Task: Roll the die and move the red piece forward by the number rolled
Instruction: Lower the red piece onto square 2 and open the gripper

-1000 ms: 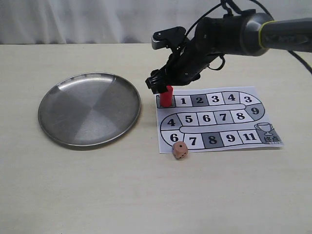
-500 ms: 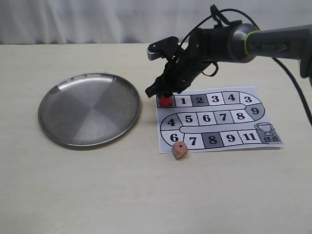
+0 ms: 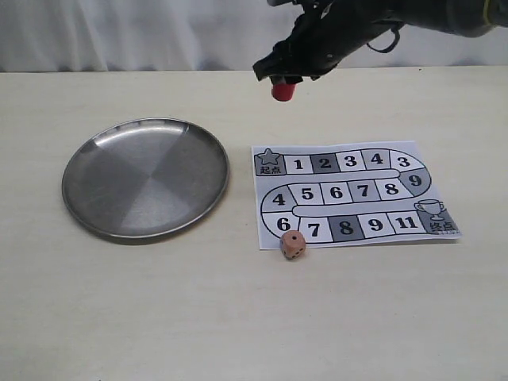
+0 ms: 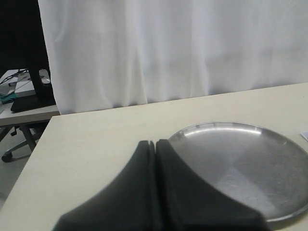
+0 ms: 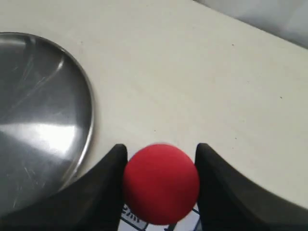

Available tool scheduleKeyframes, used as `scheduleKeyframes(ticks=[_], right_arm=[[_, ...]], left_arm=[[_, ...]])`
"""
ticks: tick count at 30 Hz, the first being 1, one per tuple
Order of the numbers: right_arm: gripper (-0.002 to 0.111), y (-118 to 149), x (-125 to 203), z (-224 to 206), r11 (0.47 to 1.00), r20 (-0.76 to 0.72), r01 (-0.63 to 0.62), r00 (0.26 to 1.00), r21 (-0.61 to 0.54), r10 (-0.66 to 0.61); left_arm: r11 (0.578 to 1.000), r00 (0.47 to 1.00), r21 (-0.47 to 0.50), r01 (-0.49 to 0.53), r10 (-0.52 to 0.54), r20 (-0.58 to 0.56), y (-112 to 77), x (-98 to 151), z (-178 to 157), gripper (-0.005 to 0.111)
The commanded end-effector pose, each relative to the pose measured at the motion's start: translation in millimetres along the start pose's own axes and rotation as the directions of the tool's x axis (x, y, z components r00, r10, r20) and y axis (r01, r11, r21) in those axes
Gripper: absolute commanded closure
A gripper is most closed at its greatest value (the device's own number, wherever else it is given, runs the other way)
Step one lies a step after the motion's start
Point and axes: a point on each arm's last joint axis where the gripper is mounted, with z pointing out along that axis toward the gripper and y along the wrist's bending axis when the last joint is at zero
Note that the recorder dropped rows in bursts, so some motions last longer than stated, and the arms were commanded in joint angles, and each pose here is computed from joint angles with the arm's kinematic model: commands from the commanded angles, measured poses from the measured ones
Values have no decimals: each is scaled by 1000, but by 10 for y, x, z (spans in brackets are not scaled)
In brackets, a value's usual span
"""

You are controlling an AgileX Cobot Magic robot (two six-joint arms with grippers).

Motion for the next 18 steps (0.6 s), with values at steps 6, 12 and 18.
scheduleKeyframes(ticks=[6, 12, 18], right_arm=[[104, -205, 579, 607, 998, -214, -67, 975, 7, 67], [104, -208, 878, 920, 997, -299, -80, 951, 3, 78], [104, -205, 880, 910, 997, -307, -81, 949, 1, 77]], left_arm=[[1000, 1000, -2, 2, -2, 10, 1, -4, -1, 107], [1000, 1000, -2, 2, -2, 10, 1, -4, -1, 107], [1000, 1000, -2, 2, -2, 10, 1, -4, -1, 107]])
